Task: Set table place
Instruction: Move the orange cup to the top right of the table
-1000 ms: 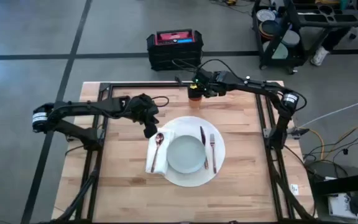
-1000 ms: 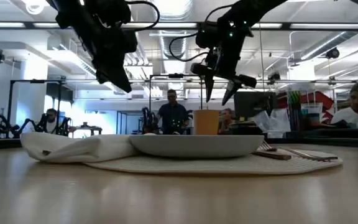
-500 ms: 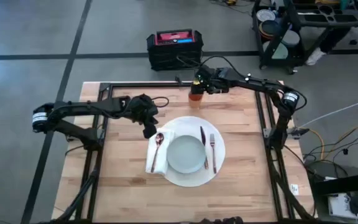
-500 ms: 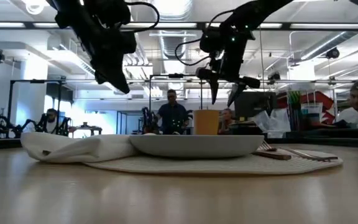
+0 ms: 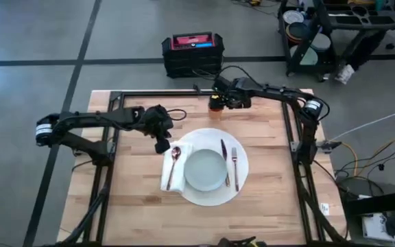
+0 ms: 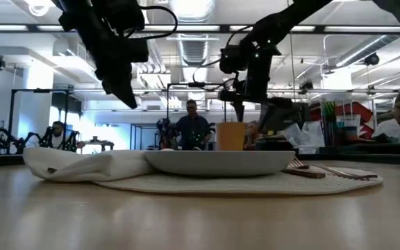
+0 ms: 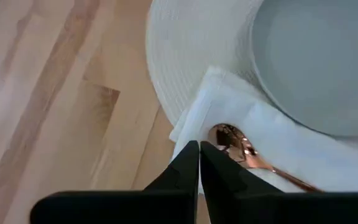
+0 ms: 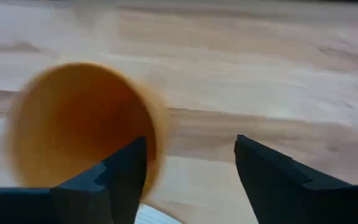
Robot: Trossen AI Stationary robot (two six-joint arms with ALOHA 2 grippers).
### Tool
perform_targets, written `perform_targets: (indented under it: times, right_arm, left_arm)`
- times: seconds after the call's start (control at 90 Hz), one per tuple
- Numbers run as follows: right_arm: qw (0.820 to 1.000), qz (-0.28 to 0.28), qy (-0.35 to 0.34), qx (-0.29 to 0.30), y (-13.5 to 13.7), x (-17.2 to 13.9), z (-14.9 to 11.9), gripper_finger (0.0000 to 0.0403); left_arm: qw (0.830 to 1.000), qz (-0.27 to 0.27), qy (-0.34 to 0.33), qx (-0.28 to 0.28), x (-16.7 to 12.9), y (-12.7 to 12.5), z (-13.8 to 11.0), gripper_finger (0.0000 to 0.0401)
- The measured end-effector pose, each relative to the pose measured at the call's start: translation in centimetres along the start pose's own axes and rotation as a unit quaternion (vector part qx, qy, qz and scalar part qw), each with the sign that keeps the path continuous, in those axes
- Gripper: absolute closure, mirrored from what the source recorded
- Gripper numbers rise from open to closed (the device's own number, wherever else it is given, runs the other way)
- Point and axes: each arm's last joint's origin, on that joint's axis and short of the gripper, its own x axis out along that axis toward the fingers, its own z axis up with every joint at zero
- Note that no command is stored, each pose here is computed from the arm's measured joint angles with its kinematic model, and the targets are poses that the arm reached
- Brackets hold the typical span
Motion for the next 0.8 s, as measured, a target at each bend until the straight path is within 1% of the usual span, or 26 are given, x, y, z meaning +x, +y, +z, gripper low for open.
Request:
perform_targets:
  times: [0.1, 0.256, 0.322, 0.378, 0.456, 0.522, 0.578, 0.8]
  right_arm:
    - [1.0, -0.008, 0.008, -0.005, -0.2, 0.0, -0.1, 0.0264]
    - [1.0, 0.008, -0.002, -0.006, 0.1, 0.0, 0.0, 0.0363]
    - [1.0, 0.005, 0.001, -0.007, 0.1, 0.0, 0.0, 0.0391]
    - [1.0, -0.006, 0.009, -0.008, -0.1, 0.0, -0.2, 0.0396]
    - [0.999, -0.034, 0.027, -0.01, -0.7, -0.4, -0.6, 0.0399]
    - [0.997, -0.067, 0.039, -0.025, -1.3, -0.8, -1.1, 0.0401]
    - [0.995, -0.083, 0.048, -0.039, -1.6, -1.2, -1.4, 0.0401]
    - [0.989, -0.102, 0.068, -0.087, -2.4, -3.5, -2.7, 0.0402]
  left_arm:
    - [1.0, 0.019, -0.001, 0.006, 0.0, 0.1, 0.0, 0.0401]
    - [1.0, 0.019, -0.001, 0.01, 0.0, 0.2, 0.0, 0.0401]
    - [1.0, 0.019, -0.001, 0.008, 0.0, 0.2, 0.0, 0.0401]
    - [1.0, 0.019, -0.001, 0.008, 0.0, 0.2, 0.0, 0.0401]
    - [1.0, 0.018, -0.001, 0.007, 0.0, 0.2, 0.0, 0.0401]
    - [1.0, 0.018, -0.001, 0.006, 0.0, 0.1, 0.0, 0.0401]
    - [1.0, 0.018, -0.001, 0.002, 0.0, 0.1, 0.0, 0.0401]
    - [1.0, 0.017, -0.001, -0.002, 0.0, 0.1, 0.0, 0.0401]
